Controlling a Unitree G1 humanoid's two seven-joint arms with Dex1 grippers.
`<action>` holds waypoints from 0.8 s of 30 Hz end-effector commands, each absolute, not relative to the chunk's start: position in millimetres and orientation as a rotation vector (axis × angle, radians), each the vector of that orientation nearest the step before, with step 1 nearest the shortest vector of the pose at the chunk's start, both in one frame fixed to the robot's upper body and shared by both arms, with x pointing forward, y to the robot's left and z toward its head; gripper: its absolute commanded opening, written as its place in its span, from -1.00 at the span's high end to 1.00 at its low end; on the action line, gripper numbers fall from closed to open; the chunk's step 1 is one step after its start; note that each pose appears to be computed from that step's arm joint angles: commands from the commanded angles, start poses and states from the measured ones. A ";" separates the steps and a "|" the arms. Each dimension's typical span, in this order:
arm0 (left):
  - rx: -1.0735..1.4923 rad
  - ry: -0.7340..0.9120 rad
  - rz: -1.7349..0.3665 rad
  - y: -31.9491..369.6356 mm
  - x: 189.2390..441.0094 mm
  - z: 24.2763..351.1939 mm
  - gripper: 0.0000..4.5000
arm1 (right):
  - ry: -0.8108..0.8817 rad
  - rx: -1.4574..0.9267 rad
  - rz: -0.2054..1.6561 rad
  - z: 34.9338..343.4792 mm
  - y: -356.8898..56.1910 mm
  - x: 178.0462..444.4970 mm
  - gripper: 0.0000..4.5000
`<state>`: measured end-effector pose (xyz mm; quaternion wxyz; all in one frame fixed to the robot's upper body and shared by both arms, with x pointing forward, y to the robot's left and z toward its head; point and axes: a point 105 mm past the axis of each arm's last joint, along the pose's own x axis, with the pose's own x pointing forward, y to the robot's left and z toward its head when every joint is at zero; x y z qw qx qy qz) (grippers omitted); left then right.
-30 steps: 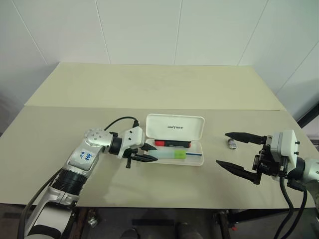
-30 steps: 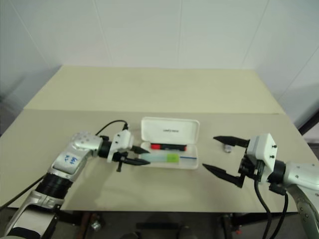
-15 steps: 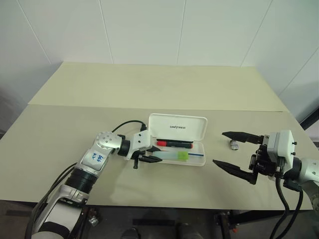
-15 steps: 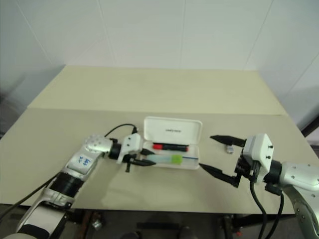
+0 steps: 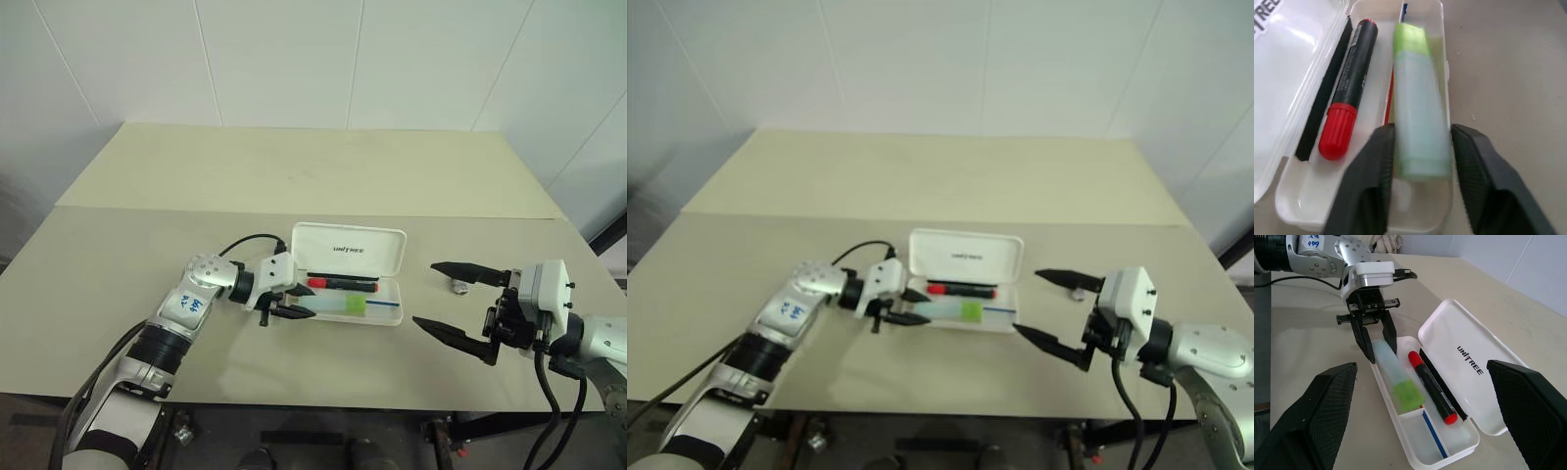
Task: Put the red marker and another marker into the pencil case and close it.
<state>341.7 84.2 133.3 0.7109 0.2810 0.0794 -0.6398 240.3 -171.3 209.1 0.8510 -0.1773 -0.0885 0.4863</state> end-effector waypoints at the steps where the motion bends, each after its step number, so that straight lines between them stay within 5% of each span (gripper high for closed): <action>1: 0.627 0.150 -1.418 82.9 340.8 138.9 -0.39 | -0.233 -0.396 1.029 216.3 -168.2 237.1 -1.00; 5: 0.585 0.141 -1.452 79.4 336.0 141.0 -0.99 | -0.234 -0.393 1.028 215.1 -168.0 237.8 -1.00; 24: 0.462 -0.014 -1.662 68.8 299.6 166.8 -0.99 | -0.214 -0.368 0.989 205.6 -169.1 244.6 -1.00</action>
